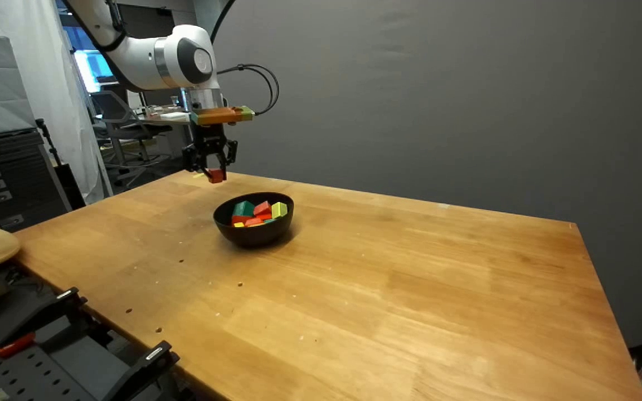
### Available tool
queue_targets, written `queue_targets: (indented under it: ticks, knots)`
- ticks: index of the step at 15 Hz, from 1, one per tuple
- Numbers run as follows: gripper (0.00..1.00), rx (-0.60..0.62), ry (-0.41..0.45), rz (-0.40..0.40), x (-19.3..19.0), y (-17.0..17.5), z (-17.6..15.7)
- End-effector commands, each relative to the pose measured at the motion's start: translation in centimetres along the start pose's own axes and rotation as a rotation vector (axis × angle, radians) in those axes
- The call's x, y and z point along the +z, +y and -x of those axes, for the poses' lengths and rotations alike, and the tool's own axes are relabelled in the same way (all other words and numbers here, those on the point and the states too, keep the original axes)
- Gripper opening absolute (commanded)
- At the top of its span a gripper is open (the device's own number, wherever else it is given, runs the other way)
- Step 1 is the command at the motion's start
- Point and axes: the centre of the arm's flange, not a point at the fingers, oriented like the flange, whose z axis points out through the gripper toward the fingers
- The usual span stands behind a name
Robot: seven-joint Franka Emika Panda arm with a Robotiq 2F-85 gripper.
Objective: Take the blocks in the bowl and put them on the table
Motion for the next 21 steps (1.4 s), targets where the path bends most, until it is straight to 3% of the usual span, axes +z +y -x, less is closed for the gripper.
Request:
queue_targets:
  ticks: [1, 2, 3, 4, 8, 10, 13, 16, 21]
  knots:
    - [0.22, 0.001, -0.005, -0.011, 0.6, 2.9, -2.8]
    - [0.32, 0.006, -0.011, -0.006, 0.8, 3.2, -2.8]
    - [0.18, 0.008, -0.019, -0.010, 0.9, 3.4, -2.8]
    - [0.59, 0.009, -0.025, -0.009, 0.7, 3.6, -2.5]
    - [0.85, 0.034, -0.051, -0.014, -2.6, 3.5, 0.3]
    - [0.99, 0.091, -0.056, 0.005, -5.4, 3.3, 3.3]
    - [1.00, 0.254, -0.048, 0.036, -8.1, 4.0, 9.8]
    - [1.00, 0.421, -0.049, -0.010, -8.1, 4.2, 16.9]
    - [1.00, 0.569, -0.026, -0.130, -5.0, 3.0, 21.8]
